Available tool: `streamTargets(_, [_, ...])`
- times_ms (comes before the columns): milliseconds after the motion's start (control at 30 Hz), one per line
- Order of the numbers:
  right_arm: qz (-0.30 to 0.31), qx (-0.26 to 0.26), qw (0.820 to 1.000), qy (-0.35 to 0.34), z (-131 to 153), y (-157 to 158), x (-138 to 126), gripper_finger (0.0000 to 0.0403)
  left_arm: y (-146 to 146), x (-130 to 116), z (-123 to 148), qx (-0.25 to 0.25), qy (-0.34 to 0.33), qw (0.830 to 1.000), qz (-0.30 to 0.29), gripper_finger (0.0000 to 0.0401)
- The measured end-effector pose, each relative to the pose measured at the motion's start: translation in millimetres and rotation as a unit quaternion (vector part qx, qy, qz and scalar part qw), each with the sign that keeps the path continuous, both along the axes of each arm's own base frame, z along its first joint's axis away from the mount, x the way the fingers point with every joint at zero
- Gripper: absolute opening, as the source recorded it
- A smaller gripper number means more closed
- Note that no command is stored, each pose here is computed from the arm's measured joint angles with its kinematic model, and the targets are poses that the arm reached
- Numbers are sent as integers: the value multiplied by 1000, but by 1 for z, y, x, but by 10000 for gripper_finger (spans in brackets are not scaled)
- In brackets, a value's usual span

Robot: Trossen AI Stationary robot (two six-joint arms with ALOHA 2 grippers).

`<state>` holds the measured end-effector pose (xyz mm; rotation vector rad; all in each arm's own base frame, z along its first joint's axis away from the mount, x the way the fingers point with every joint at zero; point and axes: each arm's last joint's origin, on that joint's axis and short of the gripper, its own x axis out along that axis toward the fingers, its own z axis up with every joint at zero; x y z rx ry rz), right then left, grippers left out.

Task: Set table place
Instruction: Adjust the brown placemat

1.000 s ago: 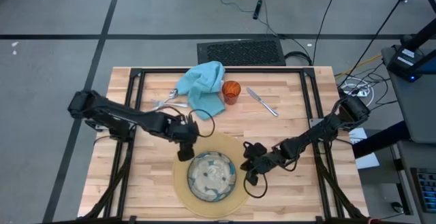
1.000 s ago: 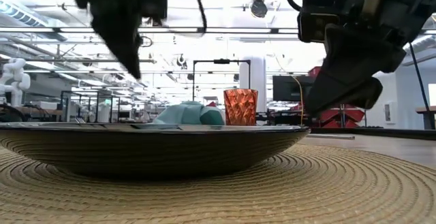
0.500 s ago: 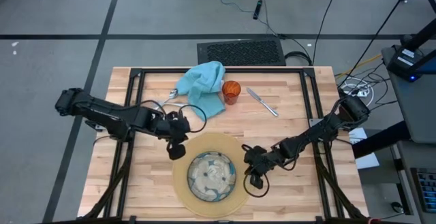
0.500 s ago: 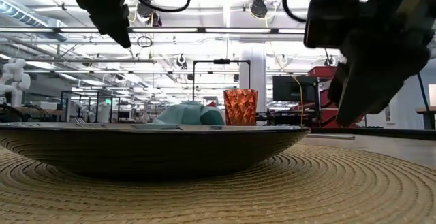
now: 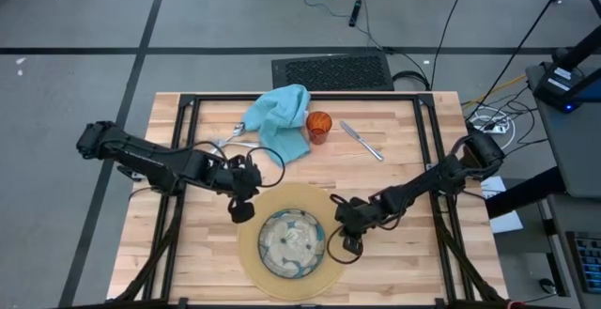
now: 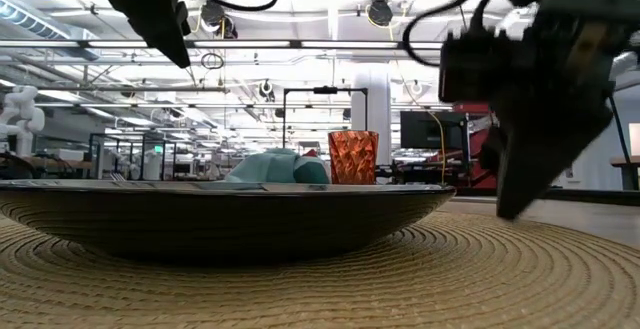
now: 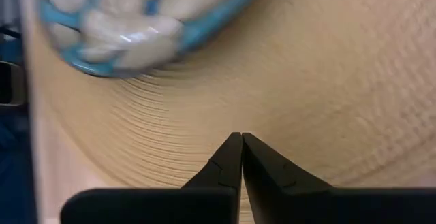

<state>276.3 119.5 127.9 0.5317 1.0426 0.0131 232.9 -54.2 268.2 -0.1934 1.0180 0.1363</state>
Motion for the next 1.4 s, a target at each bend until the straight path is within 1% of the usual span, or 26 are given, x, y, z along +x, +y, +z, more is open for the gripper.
streamTargets(167, [-1, 4, 1000, 24, -11, -4, 3, 0, -2, -1, 0, 1, 2, 1000, -4, 0])
streamTargets(300, [-11, -8, 998, 57, -15, -10, 1, 0, -3, -2, -1, 2, 6, 1000, -8, 0])
streamTargets(400, [-29, -21, 996, 84, -16, -17, -2, 0, -4, -2, -1, 3, 8, 1000, -11, 0])
streamTargets(600, [-68, -44, 991, 105, -18, -28, -3, 0, -6, -3, -1, 5, 7, 1000, -17, 0])
streamTargets(733, [-103, -77, 985, 118, -19, -41, -4, 0, -7, -3, -1, 6, 7, 1000, -19, 0])
streamTargets(933, [-129, -101, 977, 134, -17, -59, -4, 0, -11, -4, -1, 7, 7, 1000, -27, 0])
streamTargets(1100, [-161, -150, 961, 169, -13, -77, -13, 0, -15, -5, -1, 6, 7, 999, -35, 0])
streamTargets(1167, [-172, -170, 951, 194, -11, -85, -19, 0, -16, -6, -1, 6, 7, 999, -38, 0])
streamTargets(1233, [-174, -189, 943, 210, -10, -90, -24, 0, -18, -6, -1, 5, 7, 999, -40, 0])
streamTargets(1400, [-169, -178, 946, 211, -7, -90, -25, 0, -21, -7, -1, 6, 7, 999, -46, 0])
